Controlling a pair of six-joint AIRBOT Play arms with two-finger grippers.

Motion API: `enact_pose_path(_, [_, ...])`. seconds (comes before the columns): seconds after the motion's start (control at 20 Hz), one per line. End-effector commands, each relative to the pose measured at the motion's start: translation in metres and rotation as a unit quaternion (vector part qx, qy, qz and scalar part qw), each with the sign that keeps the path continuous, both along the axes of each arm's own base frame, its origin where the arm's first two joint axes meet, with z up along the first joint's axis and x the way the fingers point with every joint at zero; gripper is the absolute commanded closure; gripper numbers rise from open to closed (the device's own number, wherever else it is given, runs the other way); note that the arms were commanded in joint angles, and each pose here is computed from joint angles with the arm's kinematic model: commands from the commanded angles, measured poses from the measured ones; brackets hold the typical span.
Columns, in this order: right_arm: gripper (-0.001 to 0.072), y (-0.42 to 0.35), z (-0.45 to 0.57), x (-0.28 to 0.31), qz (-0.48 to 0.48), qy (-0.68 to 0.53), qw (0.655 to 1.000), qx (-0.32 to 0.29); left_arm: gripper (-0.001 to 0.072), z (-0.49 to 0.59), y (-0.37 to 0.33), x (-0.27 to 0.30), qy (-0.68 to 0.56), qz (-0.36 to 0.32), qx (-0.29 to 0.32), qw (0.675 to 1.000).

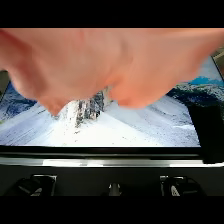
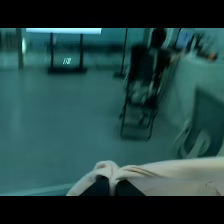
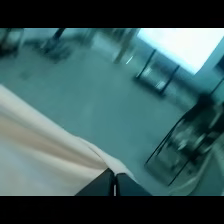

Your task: Fold the shirts.

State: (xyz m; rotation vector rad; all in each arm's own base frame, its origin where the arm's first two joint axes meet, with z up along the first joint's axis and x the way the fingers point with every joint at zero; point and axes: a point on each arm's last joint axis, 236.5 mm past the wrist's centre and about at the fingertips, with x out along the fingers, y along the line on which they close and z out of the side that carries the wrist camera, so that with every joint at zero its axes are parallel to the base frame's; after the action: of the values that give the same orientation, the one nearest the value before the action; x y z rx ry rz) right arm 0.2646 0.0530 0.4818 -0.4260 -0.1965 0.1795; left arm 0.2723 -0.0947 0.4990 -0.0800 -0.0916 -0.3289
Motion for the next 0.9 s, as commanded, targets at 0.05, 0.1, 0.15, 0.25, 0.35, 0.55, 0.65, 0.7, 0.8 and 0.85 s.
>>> enact_pose_path(0.05, [0.0693, -0.041, 0.092, -0.141, -0.048, -0.134, 0.987, 0.076, 0.0681, 0.114, -0.016, -0.13, -0.176, -0.127, -0.039, 0.975])
enact_pose_path(0.1, [0.0693, -0.041, 0.089, -0.139, -0.049, -0.127, 0.988, 0.075, 0.0681, 0.113, -0.015, -0.127, -0.174, -0.124, -0.036, 0.976])
enact_pose_path(0.15, [0.0693, -0.041, 0.085, -0.133, -0.05, -0.117, 0.989, 0.073, 0.0681, 0.11, -0.011, -0.12, -0.171, -0.107, -0.025, 0.979])
enact_pose_path(0.25, [0.0693, -0.04, 0.069, -0.116, -0.054, -0.079, 0.993, 0.065, 0.0681, 0.1, -0.003, -0.105, -0.156, -0.075, -0.002, 0.985])
enact_pose_path(0.35, [0.0693, -0.039, 0.038, -0.091, -0.062, -0.009, 0.997, 0.04, 0.0681, 0.078, 0.007, -0.081, -0.104, -0.039, 0.015, 0.994])
enact_pose_path(0.55, [0.0692, -0.031, -0.124, -0.023, -0.06, 0.322, 0.944, -0.034, 0.068, -0.065, 0.006, -0.003, 0.142, 0.004, 0.128, 0.982])
enact_pose_path(0.65, [0.0692, -0.035, -0.21, 0.009, -0.064, 0.447, 0.889, -0.08, 0.068, -0.177, -0.007, 0.034, 0.28, -0.006, 0.179, 0.943])
enact_pose_path(0.7, [0.0692, -0.034, -0.242, 0.037, -0.065, 0.464, 0.88, -0.083, 0.0679, -0.225, -0.015, 0.052, 0.315, -0.01, 0.193, 0.929])
enact_pose_path(0.8, [0.0691, -0.02, -0.298, 0.095, -0.061, 0.467, 0.882, -0.03, 0.0679, -0.306, -0.031, 0.092, 0.329, -0.016, 0.203, 0.922])
enact_pose_path(0.85, [0.0692, -0.007, -0.33, 0.115, -0.059, 0.484, 0.872, 0.035, 0.0679, -0.34, -0.038, 0.108, 0.332, -0.018, 0.204, 0.921])
